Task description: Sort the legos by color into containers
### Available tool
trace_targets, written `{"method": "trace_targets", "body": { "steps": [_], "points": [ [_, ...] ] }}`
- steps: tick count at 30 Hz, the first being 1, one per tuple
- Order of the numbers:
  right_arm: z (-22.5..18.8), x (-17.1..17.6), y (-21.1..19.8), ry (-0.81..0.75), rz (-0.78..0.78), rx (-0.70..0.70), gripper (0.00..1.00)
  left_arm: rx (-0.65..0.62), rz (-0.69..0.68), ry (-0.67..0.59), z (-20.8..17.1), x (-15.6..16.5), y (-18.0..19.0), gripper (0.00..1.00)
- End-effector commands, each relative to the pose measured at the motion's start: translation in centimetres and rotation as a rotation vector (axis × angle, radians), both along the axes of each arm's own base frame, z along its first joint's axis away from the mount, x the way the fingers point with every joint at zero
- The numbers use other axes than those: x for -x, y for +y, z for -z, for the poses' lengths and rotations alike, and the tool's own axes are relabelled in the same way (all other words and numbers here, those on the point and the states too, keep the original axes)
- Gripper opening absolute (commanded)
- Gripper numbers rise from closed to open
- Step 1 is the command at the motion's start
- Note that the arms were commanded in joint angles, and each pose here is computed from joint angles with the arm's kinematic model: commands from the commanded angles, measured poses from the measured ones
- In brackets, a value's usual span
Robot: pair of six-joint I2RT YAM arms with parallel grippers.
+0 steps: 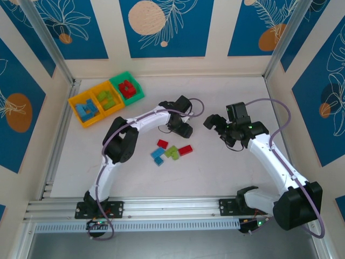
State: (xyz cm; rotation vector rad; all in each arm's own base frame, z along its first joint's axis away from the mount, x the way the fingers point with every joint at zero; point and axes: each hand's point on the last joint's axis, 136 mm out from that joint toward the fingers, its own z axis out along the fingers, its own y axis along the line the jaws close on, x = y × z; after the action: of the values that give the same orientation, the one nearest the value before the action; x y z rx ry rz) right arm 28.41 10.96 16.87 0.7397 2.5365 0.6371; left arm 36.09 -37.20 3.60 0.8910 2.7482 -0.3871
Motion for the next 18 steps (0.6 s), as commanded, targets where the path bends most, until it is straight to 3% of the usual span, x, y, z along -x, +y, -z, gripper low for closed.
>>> {"method": "trace_targets", "body": {
  "steps": [1,10,13,18],
  "points": [
    [0.3,0.1,0.0,0.021,0.012,-0.010,0.97,-0.077,0.008,0.027,1.6,0.6,0.8,0.53],
    [0.0,-0.1,0.2,0.016,0.012,-0.021,0.97,-0.067,-0.056,0.002,0.6,-0.3,2.0,0.31],
    [-0.3,-0.2,0.7,0.002,-0.008,-0.031,0.97,-0.017,-0.118,-0.016,-1.8,-1.5,3.5,0.30],
    [-2.7,-0.9,6.0,-0.122,-0.264,-0.127,0.96,0.096,-0.246,-0.051,-7.0,-3.7,7.5,0.30]
  ]
}}
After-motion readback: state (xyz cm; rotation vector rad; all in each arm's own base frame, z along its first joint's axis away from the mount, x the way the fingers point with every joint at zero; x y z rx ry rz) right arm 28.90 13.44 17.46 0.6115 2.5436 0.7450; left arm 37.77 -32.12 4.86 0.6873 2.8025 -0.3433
